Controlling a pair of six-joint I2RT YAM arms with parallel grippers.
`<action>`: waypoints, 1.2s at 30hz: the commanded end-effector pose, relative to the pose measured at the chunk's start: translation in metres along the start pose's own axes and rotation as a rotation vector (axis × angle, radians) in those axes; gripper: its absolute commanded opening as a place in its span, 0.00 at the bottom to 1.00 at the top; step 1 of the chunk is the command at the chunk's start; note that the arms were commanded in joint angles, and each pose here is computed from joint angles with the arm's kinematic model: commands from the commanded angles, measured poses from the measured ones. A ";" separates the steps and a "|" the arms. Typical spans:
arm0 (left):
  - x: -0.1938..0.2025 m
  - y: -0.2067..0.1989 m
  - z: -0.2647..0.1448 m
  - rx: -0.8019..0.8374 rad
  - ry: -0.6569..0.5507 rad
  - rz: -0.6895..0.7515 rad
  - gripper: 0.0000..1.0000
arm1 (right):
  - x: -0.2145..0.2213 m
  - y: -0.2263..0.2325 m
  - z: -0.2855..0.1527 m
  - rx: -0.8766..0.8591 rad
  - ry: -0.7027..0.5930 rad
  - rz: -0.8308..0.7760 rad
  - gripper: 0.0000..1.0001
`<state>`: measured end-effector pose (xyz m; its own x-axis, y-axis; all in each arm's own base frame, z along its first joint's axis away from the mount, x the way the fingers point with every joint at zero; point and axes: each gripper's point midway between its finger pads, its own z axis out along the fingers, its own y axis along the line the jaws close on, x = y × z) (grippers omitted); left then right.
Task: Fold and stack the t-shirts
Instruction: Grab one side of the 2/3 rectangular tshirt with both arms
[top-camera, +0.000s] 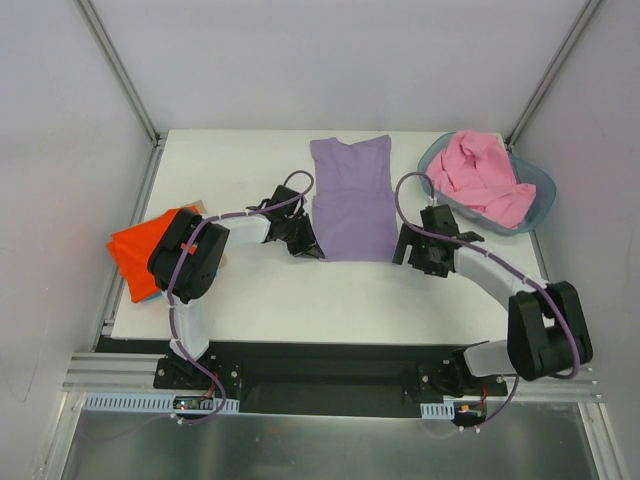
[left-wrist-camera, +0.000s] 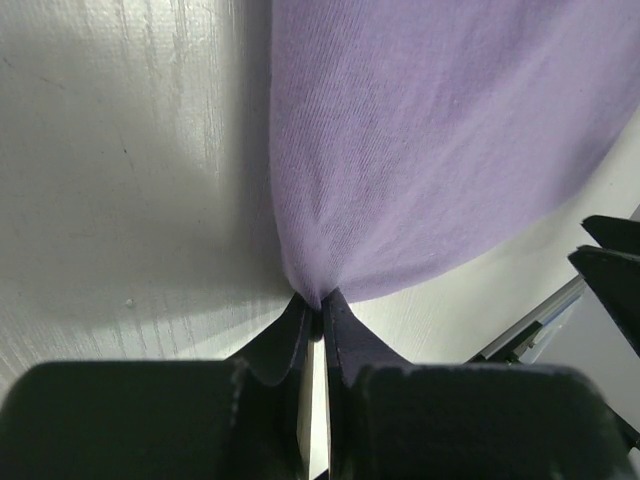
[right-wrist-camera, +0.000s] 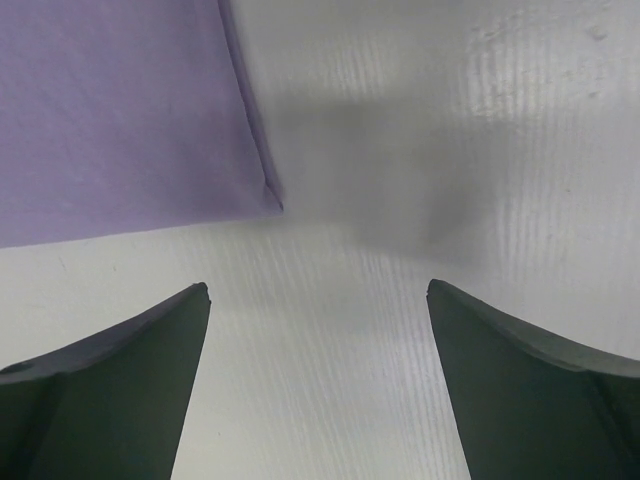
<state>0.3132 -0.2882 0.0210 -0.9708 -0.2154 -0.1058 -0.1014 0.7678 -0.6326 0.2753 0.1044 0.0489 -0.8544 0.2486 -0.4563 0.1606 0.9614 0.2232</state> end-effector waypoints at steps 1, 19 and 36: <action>0.007 0.028 0.003 -0.092 0.008 -0.021 0.00 | -0.018 0.032 0.008 -0.114 0.028 0.014 0.92; 0.012 0.034 0.004 -0.101 0.019 -0.015 0.00 | -0.016 0.033 0.049 -0.071 0.143 -0.015 0.28; 0.026 0.048 -0.006 -0.135 0.016 -0.037 0.00 | 0.012 0.044 0.036 -0.197 0.181 -0.019 0.01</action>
<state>0.3108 -0.2835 0.0169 -0.9685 -0.2212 -0.1145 -0.0996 0.7652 -0.6360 0.3128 0.1457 0.0175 -0.9222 0.2014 -0.3301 0.0845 0.9380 0.3362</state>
